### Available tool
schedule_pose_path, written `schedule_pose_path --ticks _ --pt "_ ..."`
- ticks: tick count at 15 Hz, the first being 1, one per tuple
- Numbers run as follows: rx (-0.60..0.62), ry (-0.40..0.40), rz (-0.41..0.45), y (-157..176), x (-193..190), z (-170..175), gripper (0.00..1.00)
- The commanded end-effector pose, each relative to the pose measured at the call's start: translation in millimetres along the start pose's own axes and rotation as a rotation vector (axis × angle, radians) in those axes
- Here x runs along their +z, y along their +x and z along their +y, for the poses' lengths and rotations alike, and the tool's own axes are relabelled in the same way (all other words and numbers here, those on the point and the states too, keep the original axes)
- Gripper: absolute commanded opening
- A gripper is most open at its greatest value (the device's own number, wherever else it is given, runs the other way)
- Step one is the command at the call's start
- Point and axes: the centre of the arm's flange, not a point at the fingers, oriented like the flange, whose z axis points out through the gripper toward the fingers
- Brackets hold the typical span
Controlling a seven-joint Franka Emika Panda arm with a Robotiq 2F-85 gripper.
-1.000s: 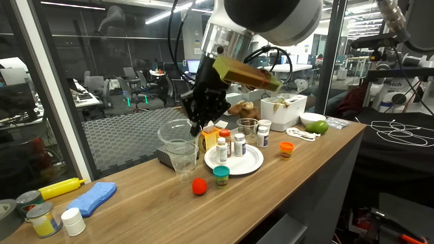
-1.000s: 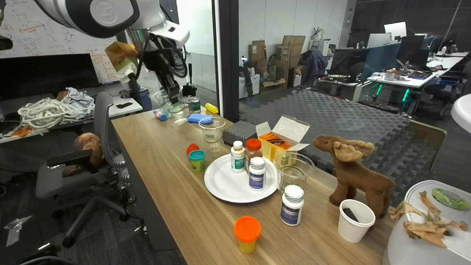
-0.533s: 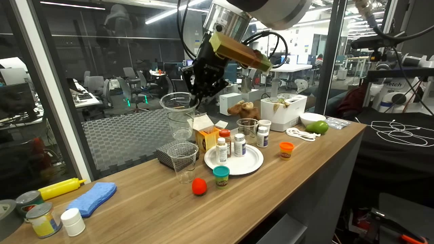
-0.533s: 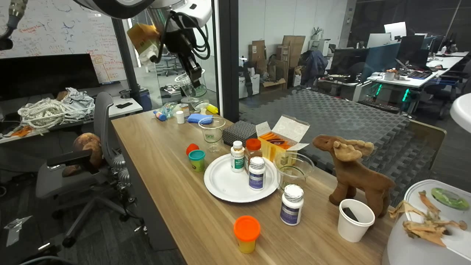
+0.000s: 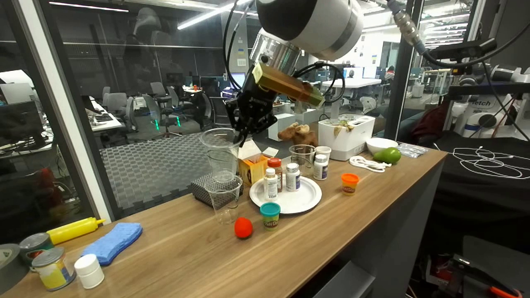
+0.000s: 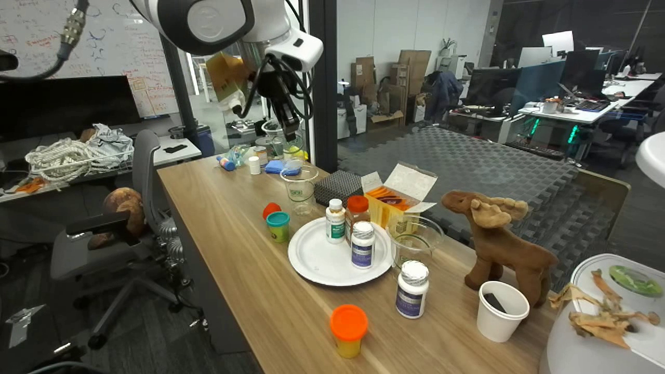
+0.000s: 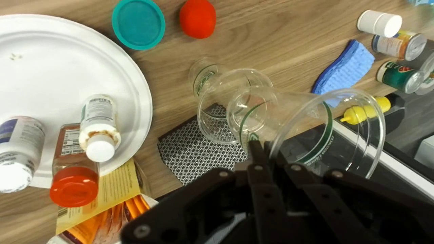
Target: Put three bottles on the white plate then stack clear cups together then put the rest of the bottles on the white plate
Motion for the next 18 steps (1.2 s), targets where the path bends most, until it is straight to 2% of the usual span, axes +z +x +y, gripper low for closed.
schedule_pose_path --ticks 1,10,11,12,18 --pt "0.020 0.020 -0.014 12.0 11.8 5.0 0.03" --pt "0.038 0.018 -0.052 14.9 38.5 15.8 0.05" --pt "0.032 0.018 -0.055 15.1 40.9 14.7 0.11" --pt "0.026 0.019 -0.061 14.9 43.3 12.2 0.32" --pt "0.007 0.011 -0.077 14.0 54.3 1.8 0.77"
